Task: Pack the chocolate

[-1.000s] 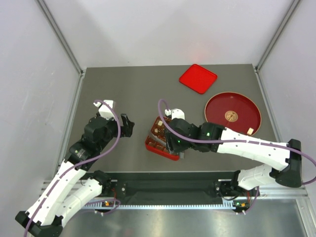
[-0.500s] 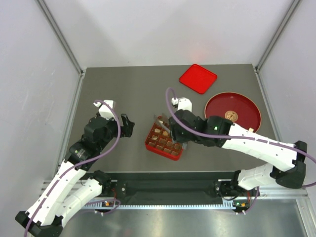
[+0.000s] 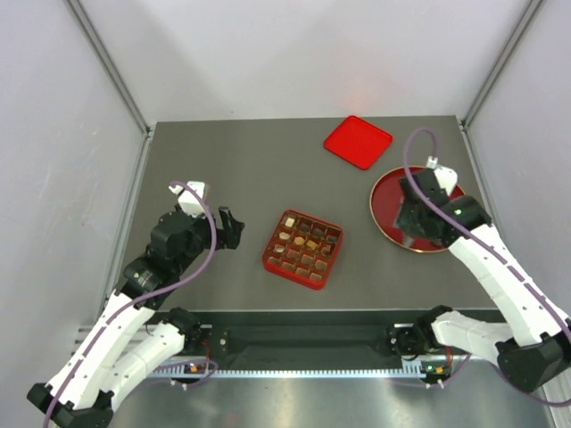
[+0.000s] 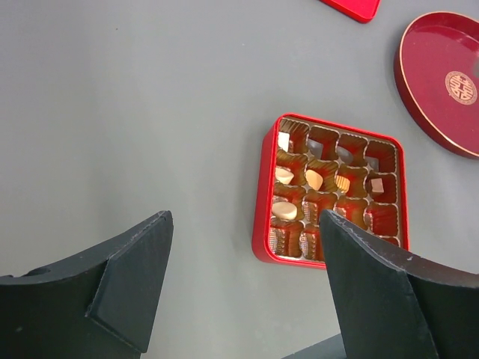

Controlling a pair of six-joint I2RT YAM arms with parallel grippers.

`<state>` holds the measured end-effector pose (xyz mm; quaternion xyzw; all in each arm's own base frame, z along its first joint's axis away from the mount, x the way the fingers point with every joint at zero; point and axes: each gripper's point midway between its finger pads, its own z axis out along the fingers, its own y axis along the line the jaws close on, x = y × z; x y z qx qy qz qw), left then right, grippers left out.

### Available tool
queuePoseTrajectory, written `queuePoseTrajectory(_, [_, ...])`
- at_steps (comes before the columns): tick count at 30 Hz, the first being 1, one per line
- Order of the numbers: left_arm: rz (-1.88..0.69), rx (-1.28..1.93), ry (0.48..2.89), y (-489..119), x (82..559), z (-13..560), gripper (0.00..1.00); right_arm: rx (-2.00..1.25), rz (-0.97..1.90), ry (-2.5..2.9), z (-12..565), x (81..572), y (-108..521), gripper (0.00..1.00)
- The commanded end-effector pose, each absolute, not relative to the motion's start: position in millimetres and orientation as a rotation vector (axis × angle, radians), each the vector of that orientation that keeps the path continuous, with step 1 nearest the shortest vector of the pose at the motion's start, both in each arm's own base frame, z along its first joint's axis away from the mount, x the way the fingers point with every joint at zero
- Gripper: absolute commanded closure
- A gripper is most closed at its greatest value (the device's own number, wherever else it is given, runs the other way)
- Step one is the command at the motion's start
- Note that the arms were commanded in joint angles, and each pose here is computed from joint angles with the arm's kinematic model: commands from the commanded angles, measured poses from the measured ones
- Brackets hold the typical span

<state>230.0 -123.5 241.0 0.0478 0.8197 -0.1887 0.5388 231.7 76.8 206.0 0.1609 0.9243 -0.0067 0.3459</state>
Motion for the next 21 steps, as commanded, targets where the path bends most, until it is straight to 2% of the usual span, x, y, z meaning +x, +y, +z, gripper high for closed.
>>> queuePoseTrajectory(1, [-0.481,0.115,1.918,-126,227,249,0.16,0.555,-0.123,2.407,203,218,31,0.57])
queuePoseTrajectory(7, [-0.509,0.128,1.896,-129,224,254,0.16,0.746,-0.147,2.390,190,216,-6,0.57])
queuePoseTrajectory(21, [-0.503,0.115,1.862,-125,220,262,0.15,0.836,-0.300,2.446,174,209,-42,0.58])
